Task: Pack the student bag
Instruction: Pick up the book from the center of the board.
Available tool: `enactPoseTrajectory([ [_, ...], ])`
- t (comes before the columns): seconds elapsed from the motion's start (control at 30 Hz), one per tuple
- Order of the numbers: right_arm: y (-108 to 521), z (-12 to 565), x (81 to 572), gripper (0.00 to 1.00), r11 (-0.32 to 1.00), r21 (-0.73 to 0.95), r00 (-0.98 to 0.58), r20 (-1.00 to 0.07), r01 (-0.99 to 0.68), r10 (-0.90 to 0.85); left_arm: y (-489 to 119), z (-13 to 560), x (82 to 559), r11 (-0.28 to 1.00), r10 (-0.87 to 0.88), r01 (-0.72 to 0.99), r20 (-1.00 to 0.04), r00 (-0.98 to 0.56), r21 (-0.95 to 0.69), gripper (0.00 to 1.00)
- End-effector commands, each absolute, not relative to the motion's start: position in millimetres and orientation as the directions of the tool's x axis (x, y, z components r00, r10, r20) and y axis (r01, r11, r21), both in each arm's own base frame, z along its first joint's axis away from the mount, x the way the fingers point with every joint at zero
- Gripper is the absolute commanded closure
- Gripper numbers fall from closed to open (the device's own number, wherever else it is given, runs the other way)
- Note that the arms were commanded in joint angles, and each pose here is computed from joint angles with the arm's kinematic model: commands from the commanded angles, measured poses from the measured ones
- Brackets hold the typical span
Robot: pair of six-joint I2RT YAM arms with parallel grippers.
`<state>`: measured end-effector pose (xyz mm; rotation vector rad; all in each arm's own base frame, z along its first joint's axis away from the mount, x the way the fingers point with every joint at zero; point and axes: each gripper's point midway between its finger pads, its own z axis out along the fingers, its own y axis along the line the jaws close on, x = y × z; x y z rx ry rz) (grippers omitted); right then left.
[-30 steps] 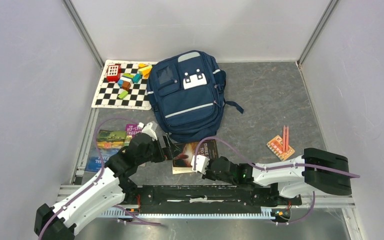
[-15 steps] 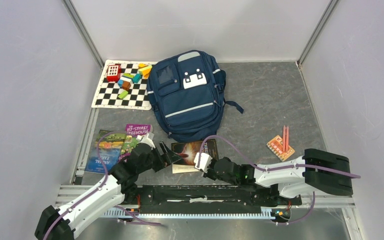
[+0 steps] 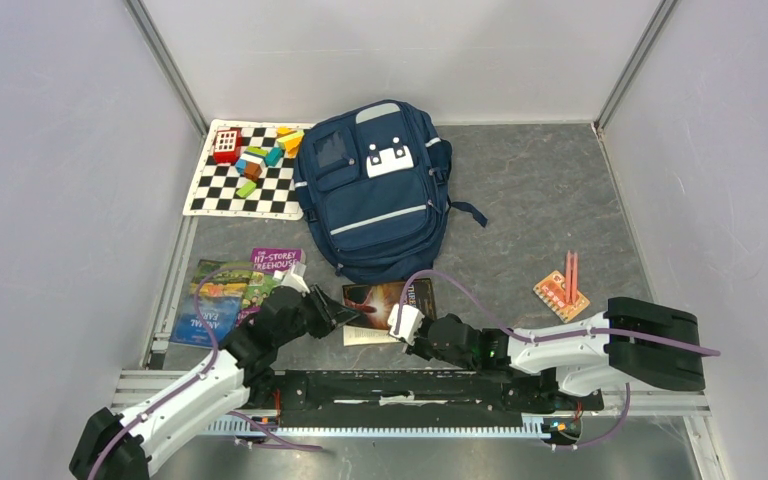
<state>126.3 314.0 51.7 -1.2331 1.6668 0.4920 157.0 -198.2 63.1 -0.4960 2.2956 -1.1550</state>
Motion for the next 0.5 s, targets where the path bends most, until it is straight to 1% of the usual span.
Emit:
enactPoseTrajectory([
  [0.0, 326, 79, 141, 1.0, 0.485, -0.2, -0.018, -0.913, -0.851, -0.409, -205, 88, 166, 0.47, -0.591, -0.064, -0.26, -0.763, -0.881, 0.84],
  [0.03, 327, 81, 140, 1.0, 0.485, -0.199, -0.021, -0.912, -0.851, -0.41, -204, 89, 166, 0.464, -0.597, -0.06, -0.262, -0.758, -0.884, 0.94],
  [0.07, 327, 83, 141, 1.0, 0.489, -0.2, -0.025, -0.91, -0.849, -0.415, -203, 90, 166, 0.462, -0.601, -0.057, -0.265, -0.754, -0.885, 0.98],
  [0.13, 325, 88, 144, 0.99, 0.512, -0.195, -0.042, -0.909, -0.836, -0.415, -200, 91, 165, 0.471, -0.602, -0.052, -0.277, -0.749, -0.881, 0.98],
  [0.17, 324, 91, 144, 0.9, 0.515, -0.195, -0.043, -0.909, -0.835, -0.414, -198, 92, 165, 0.479, -0.599, -0.044, -0.29, -0.746, -0.877, 0.98],
  [0.2, 324, 96, 145, 0.75, 0.536, -0.168, -0.066, -0.919, -0.828, -0.39, -196, 93, 164, 0.488, -0.595, -0.034, -0.303, -0.744, -0.872, 0.98],
  [0.23, 322, 101, 145, 0.55, 0.545, -0.159, -0.07, -0.924, -0.823, -0.375, -194, 96, 164, 0.504, -0.585, -0.014, -0.329, -0.741, -0.864, 0.98],
  [0.27, 320, 107, 146, 0.38, 0.554, -0.153, -0.07, -0.93, -0.818, -0.36, -191, 97, 162, 0.533, -0.569, 0.005, -0.363, -0.738, -0.846, 0.98],
  [0.3, 319, 113, 147, 0.27, 0.559, -0.148, -0.071, -0.934, -0.816, -0.35, -187, 102, 163, 0.559, -0.554, 0.029, -0.4, -0.73, -0.828, 0.98],
  [0.33, 317, 119, 148, 0.17, 0.564, -0.143, -0.072, -0.937, -0.813, -0.342, -182, 104, 162, 0.6, -0.529, 0.049, -0.443, -0.724, -0.798, 0.98],
  [0.37, 318, 125, 149, 0.12, 0.562, -0.138, -0.074, -0.939, -0.816, -0.337, -177, 109, 161, 0.63, -0.511, 0.067, -0.478, -0.715, -0.773, 0.98],
  [0.4, 316, 130, 151, 0.07, 0.562, -0.132, -0.08, -0.938, -0.817, -0.337, -173, 117, 161, 0.654, -0.486, 0.097, -0.515, -0.706, -0.75, 0.98],
  [0.47, 318, 143, 154, 0.03, 0.543, -0.1, -0.096, -0.942, -0.834, -0.322, -169, 129, 159, 0.69, -0.437, 0.15, -0.572, -0.694, -0.709, 0.98],
])
